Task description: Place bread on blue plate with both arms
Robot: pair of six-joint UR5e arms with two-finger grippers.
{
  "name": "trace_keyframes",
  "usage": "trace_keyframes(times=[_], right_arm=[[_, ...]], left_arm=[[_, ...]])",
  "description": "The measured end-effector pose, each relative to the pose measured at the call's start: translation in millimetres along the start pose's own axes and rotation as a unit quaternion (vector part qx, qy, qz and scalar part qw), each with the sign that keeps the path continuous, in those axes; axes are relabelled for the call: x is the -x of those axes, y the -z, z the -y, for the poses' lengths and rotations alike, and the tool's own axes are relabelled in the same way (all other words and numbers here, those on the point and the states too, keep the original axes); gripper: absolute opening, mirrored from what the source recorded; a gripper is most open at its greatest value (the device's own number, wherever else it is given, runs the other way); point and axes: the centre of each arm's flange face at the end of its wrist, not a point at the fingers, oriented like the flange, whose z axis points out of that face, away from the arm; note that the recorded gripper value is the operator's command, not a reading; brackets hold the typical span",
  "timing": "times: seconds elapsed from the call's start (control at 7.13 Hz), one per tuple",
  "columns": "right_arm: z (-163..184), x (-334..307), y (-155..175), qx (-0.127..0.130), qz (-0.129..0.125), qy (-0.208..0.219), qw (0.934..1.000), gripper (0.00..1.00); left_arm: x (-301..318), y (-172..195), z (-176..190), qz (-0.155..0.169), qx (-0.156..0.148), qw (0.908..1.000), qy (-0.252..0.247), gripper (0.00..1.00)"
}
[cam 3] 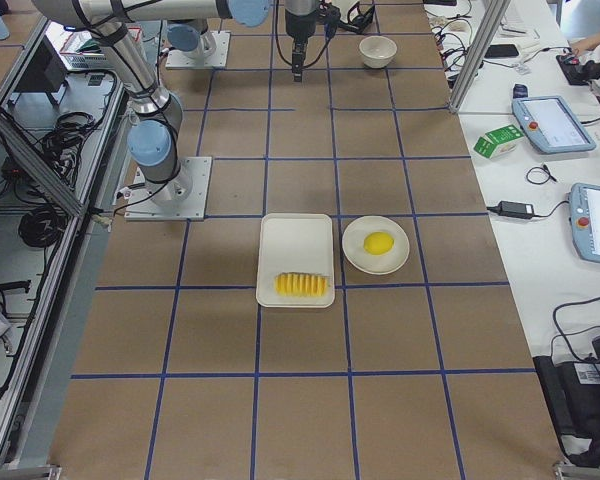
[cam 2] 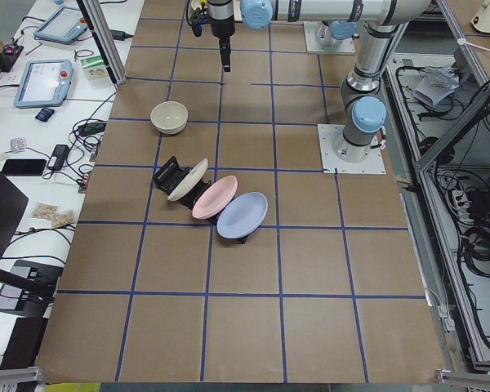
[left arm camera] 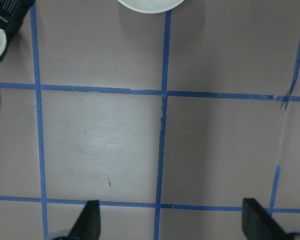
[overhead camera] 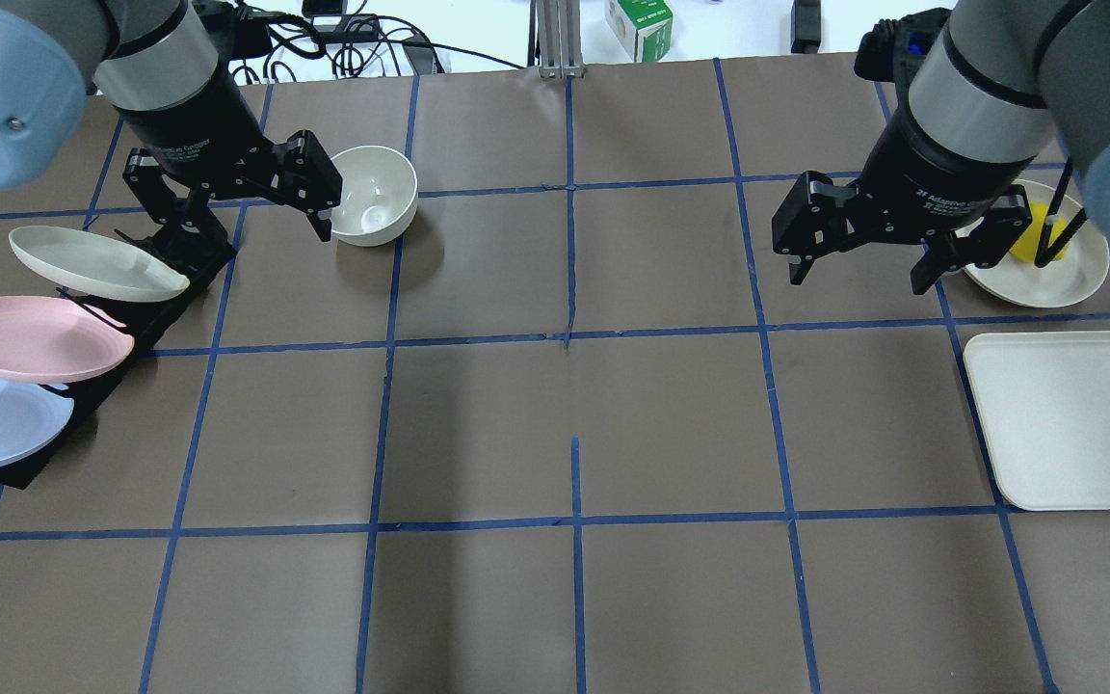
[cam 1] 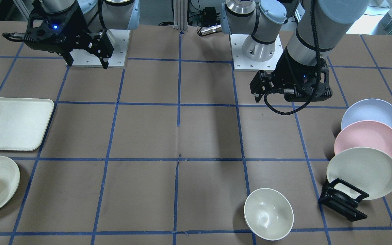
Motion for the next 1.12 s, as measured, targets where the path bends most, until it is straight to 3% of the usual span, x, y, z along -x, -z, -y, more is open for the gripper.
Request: trace_keyframes(times=[0.56, 1.12], right_arm=[[-2, -1, 1, 0.004, -0.002, -0.001, 1.0, 1.0], [-1, -6, -11, 0.03, -0.011, 0.0, 0.9995, 1.0]], left_arm=[[3, 3, -2, 0.003, -0.003, 1.0, 0.002, 1.0], [5, 4, -1, 0.001, -0.005, 1.0, 0.004, 1.0]])
